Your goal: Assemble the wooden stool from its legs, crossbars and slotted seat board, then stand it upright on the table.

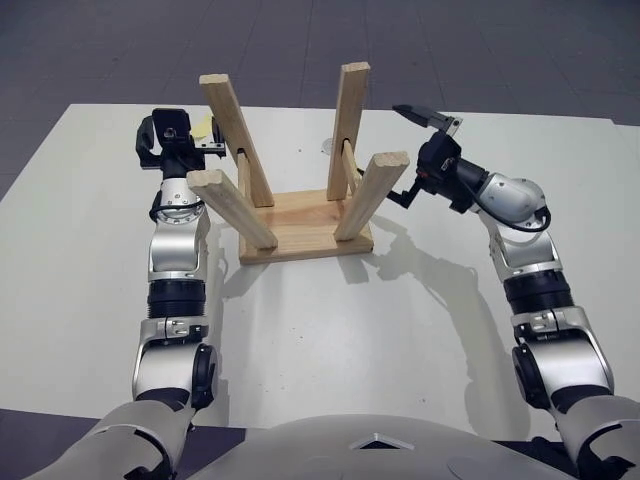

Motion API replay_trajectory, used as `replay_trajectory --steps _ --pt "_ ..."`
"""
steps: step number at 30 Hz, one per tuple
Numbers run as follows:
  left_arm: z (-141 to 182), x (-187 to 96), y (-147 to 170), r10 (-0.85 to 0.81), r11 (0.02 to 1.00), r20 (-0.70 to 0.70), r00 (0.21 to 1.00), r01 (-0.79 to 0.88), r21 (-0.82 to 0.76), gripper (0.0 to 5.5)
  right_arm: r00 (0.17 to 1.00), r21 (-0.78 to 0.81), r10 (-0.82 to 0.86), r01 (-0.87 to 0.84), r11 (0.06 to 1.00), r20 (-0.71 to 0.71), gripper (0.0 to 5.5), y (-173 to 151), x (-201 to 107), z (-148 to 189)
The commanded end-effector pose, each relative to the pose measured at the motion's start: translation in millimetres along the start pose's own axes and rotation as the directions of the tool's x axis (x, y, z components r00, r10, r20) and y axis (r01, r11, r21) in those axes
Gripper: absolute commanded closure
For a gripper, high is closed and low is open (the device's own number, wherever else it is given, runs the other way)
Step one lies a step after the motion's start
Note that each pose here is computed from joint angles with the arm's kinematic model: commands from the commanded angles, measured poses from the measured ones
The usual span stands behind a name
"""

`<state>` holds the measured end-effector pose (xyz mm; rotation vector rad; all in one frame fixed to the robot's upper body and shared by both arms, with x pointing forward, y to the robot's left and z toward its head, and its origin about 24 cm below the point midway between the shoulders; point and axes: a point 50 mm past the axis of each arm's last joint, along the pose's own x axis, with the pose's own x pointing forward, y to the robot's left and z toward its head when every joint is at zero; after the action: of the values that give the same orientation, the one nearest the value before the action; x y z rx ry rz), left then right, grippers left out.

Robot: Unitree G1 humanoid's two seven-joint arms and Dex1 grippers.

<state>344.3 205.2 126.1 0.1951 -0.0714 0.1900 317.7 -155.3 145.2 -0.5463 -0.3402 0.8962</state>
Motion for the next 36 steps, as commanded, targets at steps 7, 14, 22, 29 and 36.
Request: replay_trajectory --steps 7,14,22,29,36 --pt "-3.9 -8.1 -35.0 -0.114 0.993 -0.001 0.993 0.114 -0.027 0.1 0.991 0.002 -0.136 0.136 0.991 -0.003 0.12 -3.0 -19.0 21.6" --pt "-17.5 -11.8 0.2 0.096 0.988 -0.107 0.99 -0.107 -0.111 0.1 0.885 0.11 -0.457 0.465 0.878 -0.093 0.12 -31.5 -46.3 9.5" --pt "82.2 -34.9 87.7 -0.303 0.799 0.346 0.888 0.435 -0.415 0.1 0.899 0.555 -0.406 0.257 0.791 0.164 0.12 -58.7 -92.1 80.8" --pt "109.7 -84.8 103.0 -0.839 0.38 0.336 0.427 0.903 -0.199 0.1 0.957 0.515 0.063 -0.207 0.832 0.283 0.12 -48.2 -91.6 125.0" --pt "86.7 -93.6 46.2 -0.972 0.191 0.105 0.209 0.969 -0.157 0.1 0.947 0.551 0.271 -0.321 0.77 0.172 0.12 -24.1 -71.7 93.6"
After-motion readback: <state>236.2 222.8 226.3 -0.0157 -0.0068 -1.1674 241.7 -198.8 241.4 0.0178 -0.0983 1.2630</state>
